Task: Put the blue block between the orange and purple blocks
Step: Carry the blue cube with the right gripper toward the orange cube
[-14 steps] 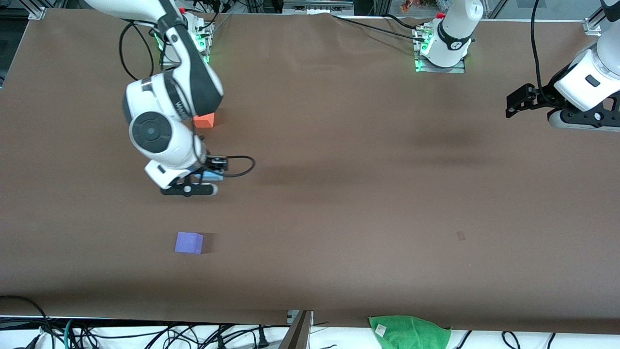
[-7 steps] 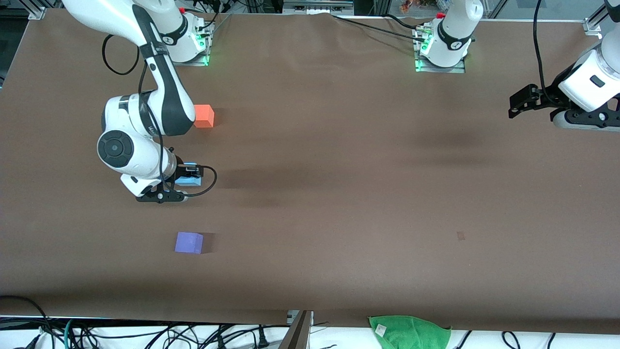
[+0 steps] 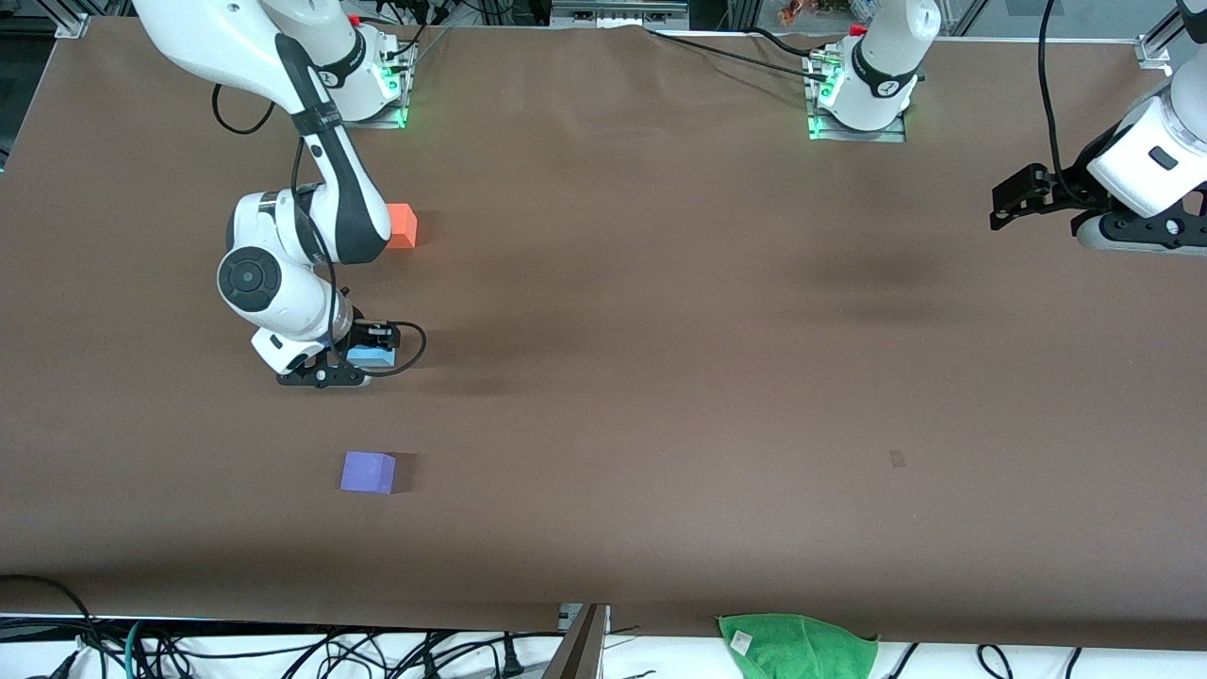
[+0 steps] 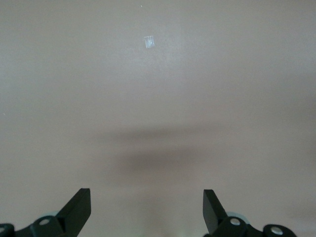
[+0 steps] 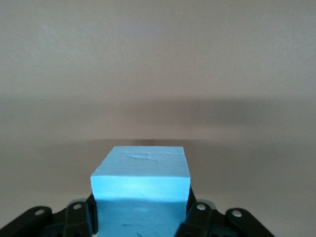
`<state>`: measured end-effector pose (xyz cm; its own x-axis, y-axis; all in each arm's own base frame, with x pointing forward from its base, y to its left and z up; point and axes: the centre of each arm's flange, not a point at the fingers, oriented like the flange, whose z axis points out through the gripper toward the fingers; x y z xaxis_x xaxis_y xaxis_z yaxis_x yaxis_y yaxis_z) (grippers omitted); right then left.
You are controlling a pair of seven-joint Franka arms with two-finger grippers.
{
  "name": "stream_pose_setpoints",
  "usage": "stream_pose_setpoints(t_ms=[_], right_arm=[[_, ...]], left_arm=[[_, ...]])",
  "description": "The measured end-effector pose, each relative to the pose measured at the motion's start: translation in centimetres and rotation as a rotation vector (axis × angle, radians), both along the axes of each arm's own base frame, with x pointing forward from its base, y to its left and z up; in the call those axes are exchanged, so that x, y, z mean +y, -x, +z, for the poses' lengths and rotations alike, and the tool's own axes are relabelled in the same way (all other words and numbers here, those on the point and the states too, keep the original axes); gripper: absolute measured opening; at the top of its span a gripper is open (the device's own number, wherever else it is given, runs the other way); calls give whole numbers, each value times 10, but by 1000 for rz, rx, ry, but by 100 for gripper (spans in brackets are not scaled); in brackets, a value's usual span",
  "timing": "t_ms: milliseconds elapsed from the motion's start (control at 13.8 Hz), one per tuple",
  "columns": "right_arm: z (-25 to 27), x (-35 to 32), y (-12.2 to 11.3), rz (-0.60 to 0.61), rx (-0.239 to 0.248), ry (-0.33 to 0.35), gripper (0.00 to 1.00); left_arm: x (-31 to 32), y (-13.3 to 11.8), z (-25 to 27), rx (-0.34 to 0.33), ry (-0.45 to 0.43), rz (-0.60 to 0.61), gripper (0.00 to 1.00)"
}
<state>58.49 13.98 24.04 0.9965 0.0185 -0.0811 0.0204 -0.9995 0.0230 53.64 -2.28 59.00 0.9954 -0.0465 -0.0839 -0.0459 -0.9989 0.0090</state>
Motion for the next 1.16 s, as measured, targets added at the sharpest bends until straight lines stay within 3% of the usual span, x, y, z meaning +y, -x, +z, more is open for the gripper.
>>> stream_pose_setpoints(t_ms=[1164], right_arm=[[-42, -5, 6, 34, -43, 14, 61]], left_arm=[[1, 0, 2, -4, 0, 2, 100]])
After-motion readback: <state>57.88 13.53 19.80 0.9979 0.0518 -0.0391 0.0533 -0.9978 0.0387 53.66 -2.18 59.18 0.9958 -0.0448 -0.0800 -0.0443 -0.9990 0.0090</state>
